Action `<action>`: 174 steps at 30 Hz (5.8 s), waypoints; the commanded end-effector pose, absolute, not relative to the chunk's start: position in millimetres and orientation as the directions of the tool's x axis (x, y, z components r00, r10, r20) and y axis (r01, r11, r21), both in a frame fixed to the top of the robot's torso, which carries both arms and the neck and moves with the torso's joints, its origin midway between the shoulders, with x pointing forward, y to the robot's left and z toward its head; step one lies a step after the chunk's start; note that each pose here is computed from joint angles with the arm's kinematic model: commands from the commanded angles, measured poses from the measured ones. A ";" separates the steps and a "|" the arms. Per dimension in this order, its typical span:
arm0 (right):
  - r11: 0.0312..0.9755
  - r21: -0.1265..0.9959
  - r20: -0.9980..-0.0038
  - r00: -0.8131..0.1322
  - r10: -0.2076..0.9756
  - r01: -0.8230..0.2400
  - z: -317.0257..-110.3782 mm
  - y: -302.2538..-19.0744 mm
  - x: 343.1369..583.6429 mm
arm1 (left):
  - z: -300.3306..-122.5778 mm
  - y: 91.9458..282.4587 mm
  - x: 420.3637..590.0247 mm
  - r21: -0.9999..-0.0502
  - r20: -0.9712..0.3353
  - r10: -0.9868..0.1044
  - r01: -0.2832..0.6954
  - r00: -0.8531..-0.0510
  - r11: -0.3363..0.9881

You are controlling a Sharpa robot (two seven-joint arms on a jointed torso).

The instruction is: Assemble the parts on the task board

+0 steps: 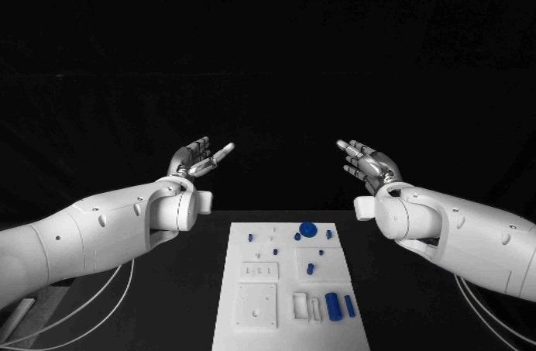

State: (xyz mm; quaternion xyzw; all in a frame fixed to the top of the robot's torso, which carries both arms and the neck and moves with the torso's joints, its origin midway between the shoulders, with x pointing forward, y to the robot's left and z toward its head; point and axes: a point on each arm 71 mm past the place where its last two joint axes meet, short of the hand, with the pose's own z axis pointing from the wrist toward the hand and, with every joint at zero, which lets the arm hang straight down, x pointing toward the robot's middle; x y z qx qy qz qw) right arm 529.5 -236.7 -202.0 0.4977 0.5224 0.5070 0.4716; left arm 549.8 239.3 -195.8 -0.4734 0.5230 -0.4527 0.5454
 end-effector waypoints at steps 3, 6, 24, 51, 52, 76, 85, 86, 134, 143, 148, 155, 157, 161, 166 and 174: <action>0.050 0.991 -0.011 -0.286 0.958 0.128 -201.8 -233.9 540.7 | -190.7 239.3 561.9 -0.988 -0.143 -0.989 -0.043 -0.045 0.145; 0.063 0.988 -0.018 -0.306 0.952 0.139 -199.9 -237.6 545.2 | -189.5 240.2 563.4 -0.988 -0.146 -0.988 -0.043 -0.046 0.148; 0.611 0.754 -0.656 -0.325 0.682 -0.240 -199.2 -234.9 548.2 | -188.0 230.8 546.8 -0.976 -0.216 -0.951 0.010 -0.223 0.219; 0.917 0.148 -0.989 -0.038 0.144 -0.370 -240.1 -200.5 530.8 | -181.3 211.0 493.8 -0.990 -0.123 -0.876 0.000 -0.466 0.139; 0.920 0.138 -0.990 -0.029 0.137 -0.367 -241.5 -199.8 530.8 | -181.1 209.9 492.9 -0.990 -0.122 -0.875 0.000 -0.469 0.138; 0.936 0.052 -0.996 0.056 0.076 -0.349 -246.2 -178.4 531.6 | -180.3 206.2 488.1 -0.990 -0.119 -0.868 -0.008 -0.483 0.140; 0.941 0.036 -0.998 0.035 0.050 -0.335 -251.9 -179.4 535.6 | -180.3 206.0 488.0 -0.990 -0.121 -0.866 -0.009 -0.485 0.143; 0.942 0.035 -0.998 0.032 0.048 -0.335 -252.5 -179.4 535.9 | -180.4 206.0 488.0 -0.990 -0.121 -0.866 -0.009 -0.484 0.144; 0.934 0.026 -0.995 0.084 0.060 -0.357 -246.1 -165.6 527.9 | -182.8 216.1 492.9 -0.987 -0.128 -0.872 -0.028 -0.472 0.160; 0.926 0.040 -0.990 0.111 0.088 -0.376 -234.7 -146.7 529.7 | -183.0 215.5 493.8 -0.987 -0.129 -0.872 -0.028 -0.472 0.161; 0.924 0.052 -0.986 0.130 0.109 -0.379 -230.1 -135.7 532.2 | -183.1 214.8 494.2 -0.987 -0.129 -0.871 -0.028 -0.473 0.161; 0.921 0.065 -0.980 0.148 0.131 -0.385 -226.3 -121.5 536.5 | -183.1 212.3 495.0 -0.987 -0.127 -0.869 -0.028 -0.478 0.160; 0.921 0.065 -0.980 0.149 0.131 -0.385 -226.6 -118.4 538.0 | -183.1 211.1 495.3 -0.987 -0.127 -0.868 -0.028 -0.481 0.159; 0.922 0.065 -0.979 0.153 0.132 -0.381 -227.1 -115.5 540.4 | -183.0 209.8 495.5 -0.987 -0.126 -0.866 -0.028 -0.483 0.159; 0.927 0.066 -0.978 0.162 0.134 -0.368 -226.2 -114.4 543.4 | -182.7 209.5 495.8 -0.987 -0.126 -0.866 -0.027 -0.483 0.159; 0.932 0.064 -0.975 0.176 0.134 -0.356 -225.3 -111.5 546.5 | -182.1 208.0 496.3 -0.987 -0.127 -0.865 -0.025 -0.486 0.159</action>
